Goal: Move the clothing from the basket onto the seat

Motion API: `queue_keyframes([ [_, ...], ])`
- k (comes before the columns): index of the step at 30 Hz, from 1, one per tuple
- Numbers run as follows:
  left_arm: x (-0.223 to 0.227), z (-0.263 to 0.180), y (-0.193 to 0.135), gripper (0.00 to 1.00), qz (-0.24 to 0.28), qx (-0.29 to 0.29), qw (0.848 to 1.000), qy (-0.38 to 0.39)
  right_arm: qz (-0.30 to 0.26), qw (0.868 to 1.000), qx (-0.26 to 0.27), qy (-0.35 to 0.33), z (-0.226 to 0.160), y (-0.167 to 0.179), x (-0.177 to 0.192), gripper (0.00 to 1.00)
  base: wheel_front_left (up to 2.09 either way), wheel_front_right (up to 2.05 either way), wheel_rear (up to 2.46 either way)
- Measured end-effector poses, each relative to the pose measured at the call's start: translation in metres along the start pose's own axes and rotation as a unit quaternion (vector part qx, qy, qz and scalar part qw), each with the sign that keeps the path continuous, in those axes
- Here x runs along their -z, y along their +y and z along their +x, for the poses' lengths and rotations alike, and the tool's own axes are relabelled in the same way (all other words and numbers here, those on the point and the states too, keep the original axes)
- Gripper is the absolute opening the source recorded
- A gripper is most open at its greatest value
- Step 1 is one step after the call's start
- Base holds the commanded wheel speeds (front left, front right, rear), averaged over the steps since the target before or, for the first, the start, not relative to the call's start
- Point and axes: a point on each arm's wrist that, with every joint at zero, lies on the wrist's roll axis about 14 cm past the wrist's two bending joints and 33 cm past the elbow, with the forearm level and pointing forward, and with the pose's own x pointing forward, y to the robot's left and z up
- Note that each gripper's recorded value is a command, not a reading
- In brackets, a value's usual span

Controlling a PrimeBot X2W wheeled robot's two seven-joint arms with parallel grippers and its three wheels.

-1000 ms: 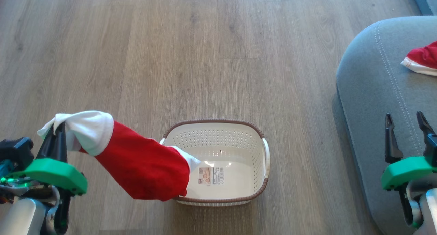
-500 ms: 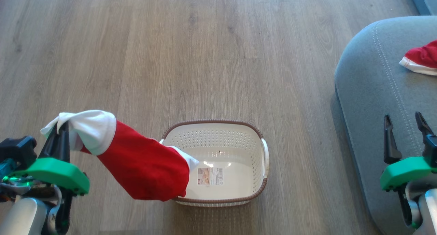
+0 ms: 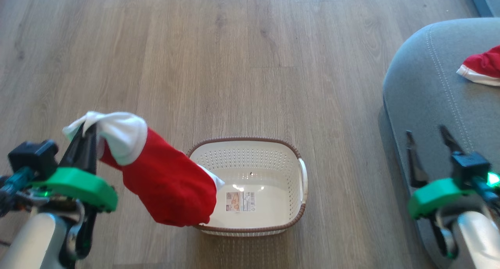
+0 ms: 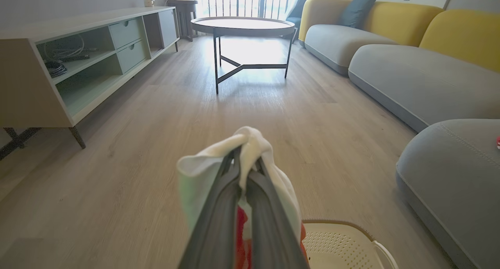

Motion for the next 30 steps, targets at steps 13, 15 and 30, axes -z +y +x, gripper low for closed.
queue_keyframes([
  [13,-0.045,0.026,-0.08,0.0,-0.001,0.117,0.992,-0.053,0.004,0.977,-0.206,-0.055,0.037,0.138,-0.041,1.0,0.0,0.0,0.0],
  [15,-0.046,0.028,-0.086,0.0,-0.003,0.124,0.991,-0.055,0.008,0.969,-0.241,-0.06,0.039,0.165,-0.046,1.0,0.0,0.0,0.0],
  [30,-0.052,0.028,-0.148,0.0,-0.022,0.197,0.978,-0.063,0.021,0.924,-0.376,-0.065,0.044,0.268,-0.064,1.0,0.0,0.0,0.0],
])
